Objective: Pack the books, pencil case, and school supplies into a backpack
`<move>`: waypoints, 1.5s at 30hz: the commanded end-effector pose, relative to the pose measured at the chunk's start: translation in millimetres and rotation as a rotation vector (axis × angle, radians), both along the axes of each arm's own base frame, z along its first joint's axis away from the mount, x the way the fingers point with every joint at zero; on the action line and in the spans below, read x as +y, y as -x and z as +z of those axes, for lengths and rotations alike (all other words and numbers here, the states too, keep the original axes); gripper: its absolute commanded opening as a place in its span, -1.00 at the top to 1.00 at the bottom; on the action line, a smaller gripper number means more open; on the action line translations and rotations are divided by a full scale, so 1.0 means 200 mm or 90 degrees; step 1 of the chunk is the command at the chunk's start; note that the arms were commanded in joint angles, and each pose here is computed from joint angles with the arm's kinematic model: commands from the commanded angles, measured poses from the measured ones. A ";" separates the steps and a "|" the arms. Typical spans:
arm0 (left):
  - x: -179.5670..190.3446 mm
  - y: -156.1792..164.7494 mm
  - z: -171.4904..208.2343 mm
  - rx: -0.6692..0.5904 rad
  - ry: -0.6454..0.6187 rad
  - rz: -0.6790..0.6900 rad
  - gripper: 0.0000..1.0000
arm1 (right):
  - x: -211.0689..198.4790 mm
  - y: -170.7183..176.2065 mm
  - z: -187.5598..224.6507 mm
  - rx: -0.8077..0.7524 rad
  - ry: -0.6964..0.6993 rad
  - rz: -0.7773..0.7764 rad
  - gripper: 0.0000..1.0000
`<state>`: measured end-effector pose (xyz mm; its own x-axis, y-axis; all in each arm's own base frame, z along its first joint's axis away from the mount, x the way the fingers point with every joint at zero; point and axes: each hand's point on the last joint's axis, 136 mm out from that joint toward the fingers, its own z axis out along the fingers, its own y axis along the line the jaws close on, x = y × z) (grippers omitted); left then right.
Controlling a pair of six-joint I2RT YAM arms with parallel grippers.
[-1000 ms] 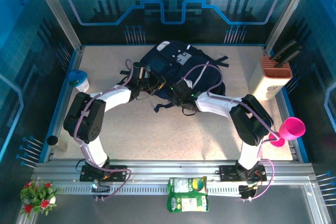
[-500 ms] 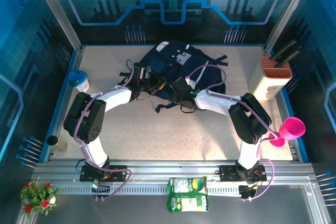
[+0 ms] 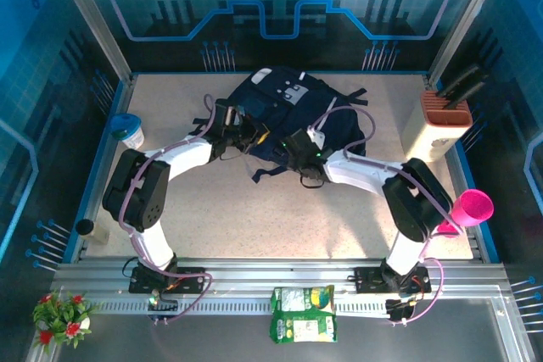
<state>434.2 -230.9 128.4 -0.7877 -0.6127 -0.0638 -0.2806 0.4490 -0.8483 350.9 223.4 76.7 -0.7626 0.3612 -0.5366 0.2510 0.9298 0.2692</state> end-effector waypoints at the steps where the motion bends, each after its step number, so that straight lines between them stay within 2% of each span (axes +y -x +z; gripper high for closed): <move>1: 0.14 -0.12 0.07 -0.041 -0.022 0.029 1.00 | -0.32 0.05 0.01 -0.008 0.137 -0.031 0.75; 5: 0.17 -0.15 0.05 -0.038 -0.024 0.033 1.00 | -0.42 0.07 0.04 -0.020 0.176 -0.013 0.72; 8: 0.16 -0.16 0.05 -0.041 -0.021 0.027 1.00 | -0.40 0.04 0.04 -0.015 0.165 0.047 0.73; 13: 0.17 -0.18 0.06 -0.042 -0.025 0.027 1.00 | -0.34 -0.01 0.04 -0.003 0.179 0.133 0.90; 19: 0.24 -0.22 0.02 -0.033 -0.040 0.031 1.00 | -0.42 -0.05 0.06 -0.010 0.204 0.146 1.00; 24: 0.27 -0.25 -0.01 -0.030 -0.051 0.029 1.00 | -0.29 -0.10 0.09 -0.015 0.176 0.236 1.00; 26: 0.30 -0.25 -0.01 -0.029 -0.055 0.036 0.81 | -0.19 -0.10 0.10 -0.021 0.159 0.278 1.00; 30: 0.40 -0.18 -0.01 -0.026 -0.072 0.064 0.22 | 0.02 -0.08 0.13 -0.033 0.140 0.355 1.00; 33: 0.47 -0.08 -0.01 -0.022 -0.080 0.084 0.03 | 0.18 -0.05 0.15 -0.036 0.103 0.398 1.00; 39: 0.51 0.13 -0.02 -0.005 -0.061 0.115 -0.14 | 0.47 0.04 0.17 -0.033 0.038 0.479 1.00; 45: 0.40 0.29 0.02 -0.013 0.015 0.111 -0.16 | 0.67 0.14 0.21 -0.026 -0.026 0.539 1.00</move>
